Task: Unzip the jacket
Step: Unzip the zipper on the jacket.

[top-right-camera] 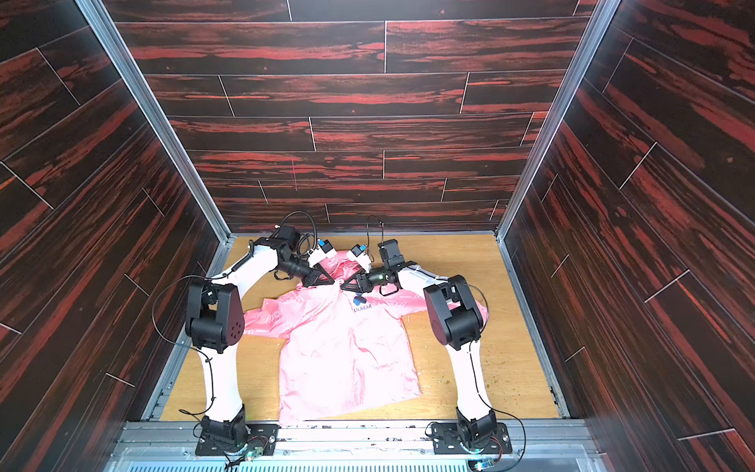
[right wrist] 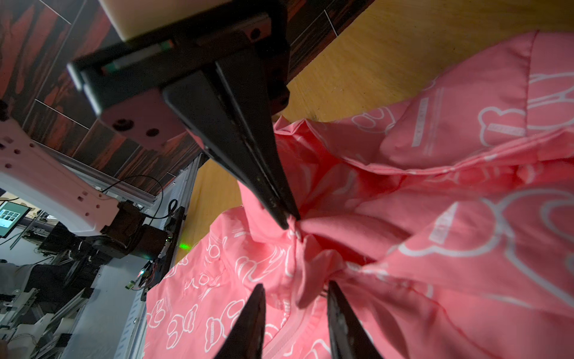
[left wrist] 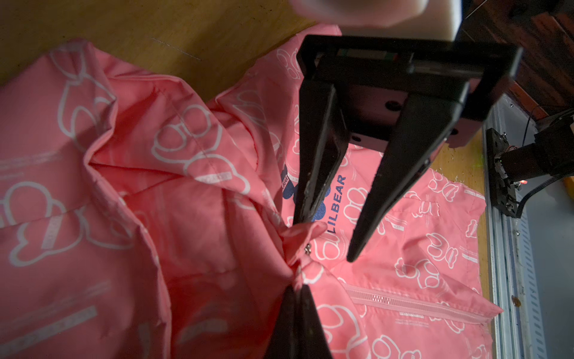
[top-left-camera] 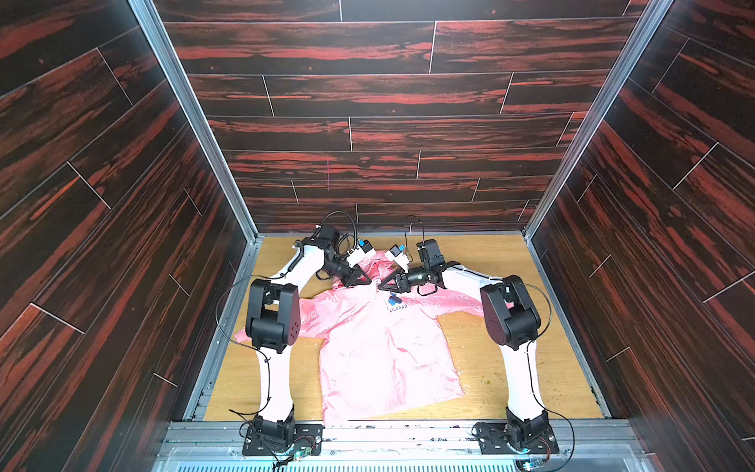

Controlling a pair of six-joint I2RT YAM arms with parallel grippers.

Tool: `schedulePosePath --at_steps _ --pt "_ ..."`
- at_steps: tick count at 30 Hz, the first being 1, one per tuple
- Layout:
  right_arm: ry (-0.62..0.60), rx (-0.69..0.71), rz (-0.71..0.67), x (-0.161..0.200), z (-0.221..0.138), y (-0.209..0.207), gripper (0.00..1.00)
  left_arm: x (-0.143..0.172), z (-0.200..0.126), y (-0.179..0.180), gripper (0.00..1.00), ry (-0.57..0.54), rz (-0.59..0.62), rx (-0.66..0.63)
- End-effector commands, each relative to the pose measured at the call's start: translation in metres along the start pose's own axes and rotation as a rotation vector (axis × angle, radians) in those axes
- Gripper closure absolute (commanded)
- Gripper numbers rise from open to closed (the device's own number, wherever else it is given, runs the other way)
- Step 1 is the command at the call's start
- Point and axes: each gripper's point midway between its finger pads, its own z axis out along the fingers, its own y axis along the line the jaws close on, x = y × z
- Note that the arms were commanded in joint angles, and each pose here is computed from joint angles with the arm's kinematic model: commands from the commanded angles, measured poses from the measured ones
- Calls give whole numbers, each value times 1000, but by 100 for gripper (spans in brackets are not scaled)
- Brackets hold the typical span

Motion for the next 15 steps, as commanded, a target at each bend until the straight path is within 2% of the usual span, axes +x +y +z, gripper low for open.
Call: schedulePosePath --at_steps 1,15 --pt "23 -38 18 14 11 -10 65 -27 -19 -23 100 -52 70 16" --pt "25 -70 41 20 19 -19 66 -27 -21 -27 100 -41 75 17"
